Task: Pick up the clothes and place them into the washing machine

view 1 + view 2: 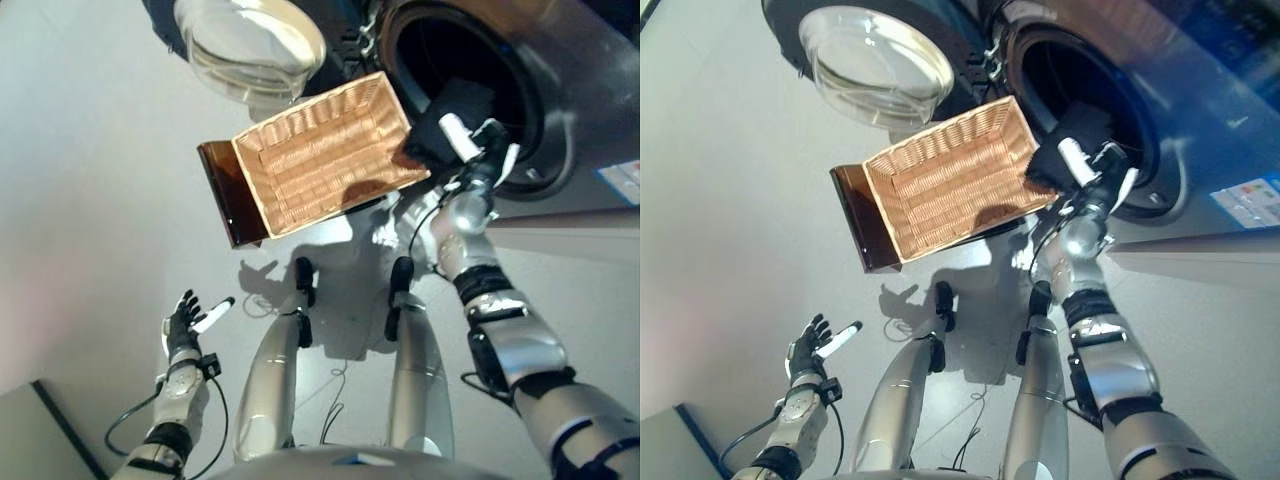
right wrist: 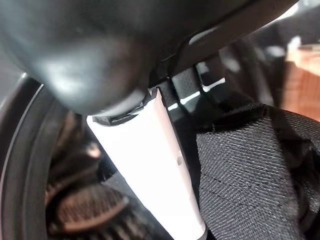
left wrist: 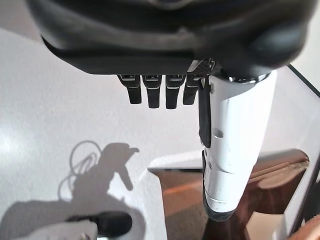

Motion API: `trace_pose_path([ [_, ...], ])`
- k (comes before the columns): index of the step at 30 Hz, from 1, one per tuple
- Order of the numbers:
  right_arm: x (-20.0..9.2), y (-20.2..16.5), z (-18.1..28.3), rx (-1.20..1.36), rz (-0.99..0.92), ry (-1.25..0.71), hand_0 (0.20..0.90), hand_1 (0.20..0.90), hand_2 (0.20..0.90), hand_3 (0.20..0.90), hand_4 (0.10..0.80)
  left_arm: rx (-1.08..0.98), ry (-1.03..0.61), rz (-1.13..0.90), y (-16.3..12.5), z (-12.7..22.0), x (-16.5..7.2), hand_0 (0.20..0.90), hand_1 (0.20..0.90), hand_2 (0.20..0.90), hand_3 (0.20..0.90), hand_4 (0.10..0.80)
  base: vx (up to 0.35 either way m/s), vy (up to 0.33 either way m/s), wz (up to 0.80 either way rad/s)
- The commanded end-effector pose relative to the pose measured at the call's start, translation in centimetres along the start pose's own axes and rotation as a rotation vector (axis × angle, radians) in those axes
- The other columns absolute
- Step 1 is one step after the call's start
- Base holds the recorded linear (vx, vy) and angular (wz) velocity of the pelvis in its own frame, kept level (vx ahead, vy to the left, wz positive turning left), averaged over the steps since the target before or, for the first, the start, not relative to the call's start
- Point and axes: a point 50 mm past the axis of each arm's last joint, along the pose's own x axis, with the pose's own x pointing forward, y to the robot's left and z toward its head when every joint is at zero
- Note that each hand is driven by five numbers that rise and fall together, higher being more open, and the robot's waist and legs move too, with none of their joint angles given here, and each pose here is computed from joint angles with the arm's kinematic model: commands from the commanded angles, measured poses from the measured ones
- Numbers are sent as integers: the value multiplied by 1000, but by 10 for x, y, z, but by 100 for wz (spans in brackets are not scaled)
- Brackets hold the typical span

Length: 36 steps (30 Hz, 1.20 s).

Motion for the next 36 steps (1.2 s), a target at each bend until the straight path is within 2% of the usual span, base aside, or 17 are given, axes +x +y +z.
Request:
trace_pose_path([
  [1,23,15,95,173,-23,-319,200,200,200,200,300,-19,-189,81,25,37,7,900,900,900,900,800,22,-43,-5],
  [7,46,-3,158,221,-87,-416,200,200,200,200,300,-115,-399,2,10,84,4,900,900,900,900,800,-2,-55,23],
  [14,51,-18,217,296,-118,-528,200,200,200,200,300,-140,-517,-92,-7,110,-4,900,900,900,900,800,54,-29,33],
  [19,41,-29,262,276,-156,-692,200,200,200,200,300,-134,-519,-59,-1,109,-2,900,900,900,900,800,90,-7,23],
  [22,35,-43,285,271,-248,-784,200,200,200,200,300,-128,-536,-30,3,111,-2,900,900,900,900,800,22,19,14],
  [26,33,-50,295,267,-263,-809,200,200,200,200,300,-130,-538,-9,6,111,-2,900,900,900,900,800,-73,53,1],
  [27,33,-50,296,267,-262,-809,900,900,900,900,800,-130,-537,-10,6,111,-2,900,900,900,900,800,-2,56,-5],
  [36,43,-44,267,290,-223,-703,900,900,900,900,800,-175,-514,-14,7,107,0,900,900,900,900,800,3,37,-5],
])
